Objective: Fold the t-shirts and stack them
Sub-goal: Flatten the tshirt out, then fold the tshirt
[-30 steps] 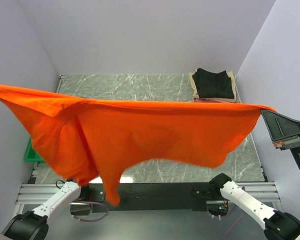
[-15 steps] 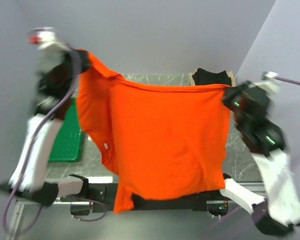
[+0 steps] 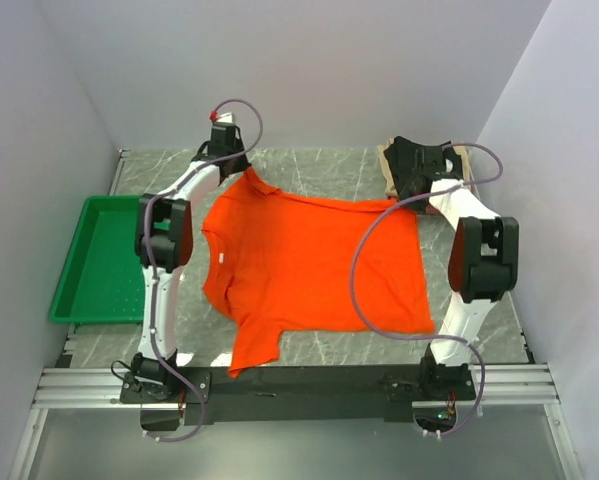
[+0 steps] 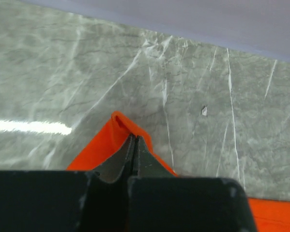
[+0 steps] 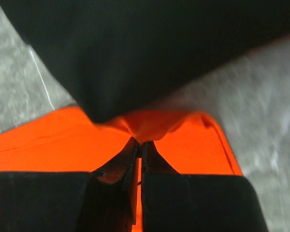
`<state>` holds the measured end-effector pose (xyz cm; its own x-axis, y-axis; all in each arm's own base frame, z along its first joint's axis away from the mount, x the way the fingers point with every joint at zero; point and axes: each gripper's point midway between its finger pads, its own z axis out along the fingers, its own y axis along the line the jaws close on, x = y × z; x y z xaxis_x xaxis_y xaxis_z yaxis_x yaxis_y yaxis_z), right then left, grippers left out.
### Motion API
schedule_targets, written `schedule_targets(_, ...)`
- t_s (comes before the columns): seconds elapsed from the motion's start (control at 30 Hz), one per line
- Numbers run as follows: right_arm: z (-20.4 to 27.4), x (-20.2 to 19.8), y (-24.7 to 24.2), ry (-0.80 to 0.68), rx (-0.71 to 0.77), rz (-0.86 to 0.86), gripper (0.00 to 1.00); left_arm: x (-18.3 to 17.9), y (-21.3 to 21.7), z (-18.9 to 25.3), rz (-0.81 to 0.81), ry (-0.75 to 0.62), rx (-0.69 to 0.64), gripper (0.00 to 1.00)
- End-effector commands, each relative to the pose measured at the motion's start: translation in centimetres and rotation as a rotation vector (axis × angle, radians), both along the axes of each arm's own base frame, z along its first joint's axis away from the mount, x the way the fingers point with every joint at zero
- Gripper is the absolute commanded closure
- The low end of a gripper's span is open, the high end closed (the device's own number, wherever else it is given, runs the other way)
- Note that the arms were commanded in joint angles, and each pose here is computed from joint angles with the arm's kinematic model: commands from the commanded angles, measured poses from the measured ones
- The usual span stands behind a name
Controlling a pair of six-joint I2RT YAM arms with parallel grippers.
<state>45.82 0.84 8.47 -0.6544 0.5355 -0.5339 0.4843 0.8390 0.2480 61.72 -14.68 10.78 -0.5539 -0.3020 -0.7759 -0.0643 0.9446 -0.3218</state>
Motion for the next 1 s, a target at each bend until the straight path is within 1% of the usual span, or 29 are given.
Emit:
schedule_targets(0.0, 2.9, 3.7, 0.3, -0.103, -0.005, 0.055, 1.00, 3.6, -2.3, 6.5, -0.059, -0.192, -0.094, 1.00)
schedule_targets(0.07, 2.6, 4.0, -0.1, -0.099, -0.021, 0.044, 1.00, 3.8, -2.2, 5.5, -0.041, -0.182, -0.100, 0.99)
schedule_targets(0.1, 2.7, 3.9, -0.4, -0.099, -0.036, 0.032, 1.00, 3.4, -2.1, 4.5, -0.038, -0.160, -0.100, 1.00)
schedule_targets(0.13, 2.9, 3.9, -0.4, -0.104, -0.037, 0.031, 1.00, 3.0, -2.0, 5.4, -0.037, -0.172, -0.105, 1.00)
schedule_targets(0.17, 2.9, 3.8, -0.4, -0.102, -0.037, 0.031, 1.00, 2.5, -2.0, 5.4, -0.031, -0.165, -0.115, 1.00)
schedule_targets(0.2, 2.9, 3.7, -0.4, -0.099, -0.036, 0.032, 1.00, 1.4, -1.8, 4.0, -0.026, -0.130, -0.114, 1.00)
schedule_targets(0.23, 3.0, 3.5, -0.3, -0.101, -0.032, 0.037, 1.00, 0.8, -1.0, 6.0, 0.008, -0.155, -0.111, 1.00)
schedule_targets(0.27, 3.0, 3.3, -0.2, -0.093, -0.027, 0.041, 1.00, 0.1, -0.7, 6.3, 0.031, -0.151, -0.123, 1.00)
schedule_targets(0.3, 2.9, 3.0, -0.2, -0.087, -0.024, 0.042, 1.00, -1.2, 0.1, 4.7, 0.071, -0.120, -0.108, 1.00)
schedule_targets(0.33, 3.0, 2.6, 0.0, -0.084, -0.018, 0.050, 1.00, -2.9, 0.8, 5.0, 0.106, -0.106, -0.122, 1.00)
schedule_targets(0.37, 3.4, 2.5, 0.0, -0.090, -0.018, 0.052, 1.00, -3.0, 1.1, 7.1, 0.131, -0.144, -0.138, 1.00)
schedule_targets(0.4, 3.3, 2.1, 0.0, -0.084, -0.017, 0.053, 1.00, -4.5, 1.7, 5.4, 0.156, -0.104, -0.129, 1.00)
schedule_targets(0.43, 3.9, 1.8, 0.0, -0.091, -0.022, 0.055, 1.00, -5.6, 2.1, 7.2, 0.169, -0.124, -0.144, 1.00)
schedule_targets(0.47, 4.0, 1.4, -0.1, -0.088, -0.025, 0.051, 1.00, -6.4, 2.2, 7.2, 0.196, -0.112, -0.169, 1.00)
schedule_targets(0.5, 4.1, 0.9, -0.1, -0.090, -0.024, 0.050, 1.00, -8.2, 2.5, 7.1, 0.219, -0.099, -0.167, 1.00)
schedule_targets(0.53, 4.2, 0.7, -0.1, -0.088, -0.025, 0.051, 1.00, -9.2, 2.7, 6.8, 0.236, -0.084, -0.173, 1.00)
schedule_targets(0.57, 4.0, 0.3, 0.0, -0.074, -0.024, 0.061, 1.00, -10.6, 2.8, 5.4, 0.258, -0.041, -0.185, 1.00)
schedule_targets(0.63, 4.1, -0.3, -0.1, -0.059, -0.031, 0.067, 1.00, -13.0, 3.2, 5.8, 0.286, -0.004, -0.194, 1.00)
schedule_targets(0.7, 4.1, -1.1, -0.5, -0.031, -0.057, 0.068, 1.00, -15.2, 3.3, 4.6, 0.328, 0.046, -0.208, 1.00)
schedule_targets(0.73, 4.3, -1.4, -0.7, -0.028, -0.067, 0.066, 1.00, -16.1, 3.3, 5.5, 0.331, 0.036, -0.222, 1.00)
schedule_targets(0.77, 4.3, -1.9, -1.0, -0.012, -0.080, 0.067, 1.00, -17.6, 3.5, 4.1, 0.351, 0.079, -0.214, 1.00)
schedule_targets(0.8, 4.3, -2.3, -1.2, -0.003, -0.093, 0.057, 1.00, -18.7, 3.1, 3.7, 0.359, 0.097, -0.207, 1.00)
schedule_targets(0.83, 4.8, -2.5, -1.5, -0.010, -0.104, 0.050, 1.00, -19.5, 3.6, 4.3, 0.389, 0.084, -0.196, 1.00)
schedule_targets(0.87, 4.8, -3.0, -1.6, 0.004, -0.111, 0.046, 1.00, -20.7, 3.6, 3.6, 0.418, 0.111, -0.206, 1.00)
schedule_targets(0.9, 4.9, -3.3, -1.8, 0.006, -0.119, 0.038, 1.00, -22.1, 3.5, 2.9, 0.429, 0.149, -0.184, 1.00)
schedule_targets(0.93, 5.2, -3.5, -2.2, 0.004, -0.139, 0.024, 1.00, -22.9, 3.6, 3.6, 0.442, 0.139, -0.196, 1.00)
schedule_targets(0.97, 5.3, -3.9, -2.4, 0.013, -0.147, 0.027, 1.00, -23.9, 4.3, 3.0, 0.496, 0.147, -0.197, 1.00)
